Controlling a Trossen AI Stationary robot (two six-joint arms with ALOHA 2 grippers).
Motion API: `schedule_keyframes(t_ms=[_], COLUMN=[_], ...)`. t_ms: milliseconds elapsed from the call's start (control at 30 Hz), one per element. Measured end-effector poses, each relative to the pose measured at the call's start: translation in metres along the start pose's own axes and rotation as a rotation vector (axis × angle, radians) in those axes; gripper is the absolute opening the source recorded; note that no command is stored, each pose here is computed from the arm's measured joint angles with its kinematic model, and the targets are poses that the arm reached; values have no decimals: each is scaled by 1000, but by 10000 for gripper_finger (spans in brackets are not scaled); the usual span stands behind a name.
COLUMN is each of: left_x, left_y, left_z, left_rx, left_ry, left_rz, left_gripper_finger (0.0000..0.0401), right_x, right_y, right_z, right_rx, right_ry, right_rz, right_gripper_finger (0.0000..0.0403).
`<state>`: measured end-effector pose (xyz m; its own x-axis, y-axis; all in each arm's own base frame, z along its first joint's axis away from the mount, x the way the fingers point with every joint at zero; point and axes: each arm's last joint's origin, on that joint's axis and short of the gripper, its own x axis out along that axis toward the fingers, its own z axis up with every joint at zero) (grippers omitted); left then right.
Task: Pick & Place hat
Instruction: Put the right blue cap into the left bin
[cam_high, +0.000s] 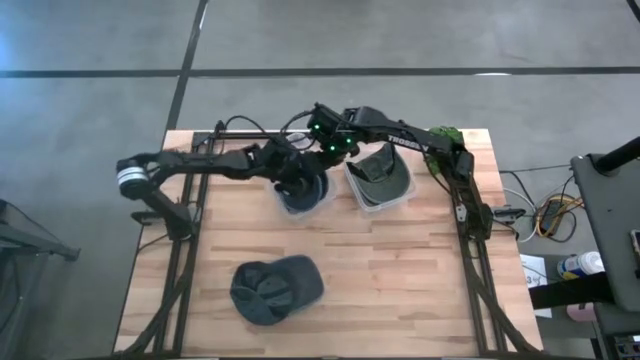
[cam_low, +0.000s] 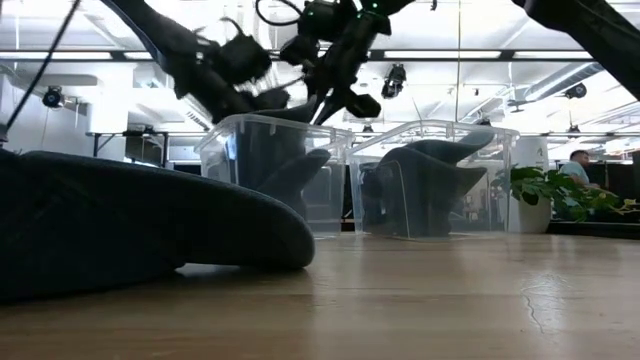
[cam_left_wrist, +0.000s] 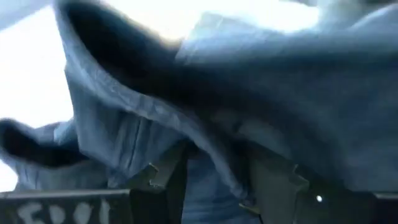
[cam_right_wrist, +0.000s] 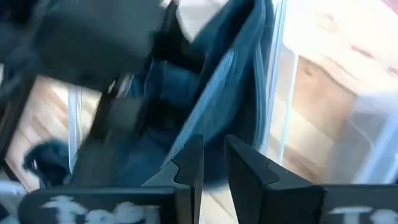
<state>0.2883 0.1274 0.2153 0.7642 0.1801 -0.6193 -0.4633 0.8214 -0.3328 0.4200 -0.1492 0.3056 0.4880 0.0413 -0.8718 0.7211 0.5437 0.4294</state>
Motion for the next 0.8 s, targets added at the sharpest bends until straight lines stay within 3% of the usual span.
schedule_keyframes(t_ms=[300, 533, 800], left_x=[9, -7, -10], left_y=[3, 1, 1], left_z=[-3, 6, 9], left_rx=[-4, 30, 35], left_ry=[29, -38, -55], left_rz=[12, 29, 22], left_gripper_finger=[154, 154, 154], right_x=[-23, -53, -27], right_y=[-2, 13, 25], right_z=[-9, -9, -21], right_rx=[-33, -36, -40], right_ry=[77, 12, 74], right_rz=[-94, -18, 22], right_gripper_finger=[66, 65, 64])
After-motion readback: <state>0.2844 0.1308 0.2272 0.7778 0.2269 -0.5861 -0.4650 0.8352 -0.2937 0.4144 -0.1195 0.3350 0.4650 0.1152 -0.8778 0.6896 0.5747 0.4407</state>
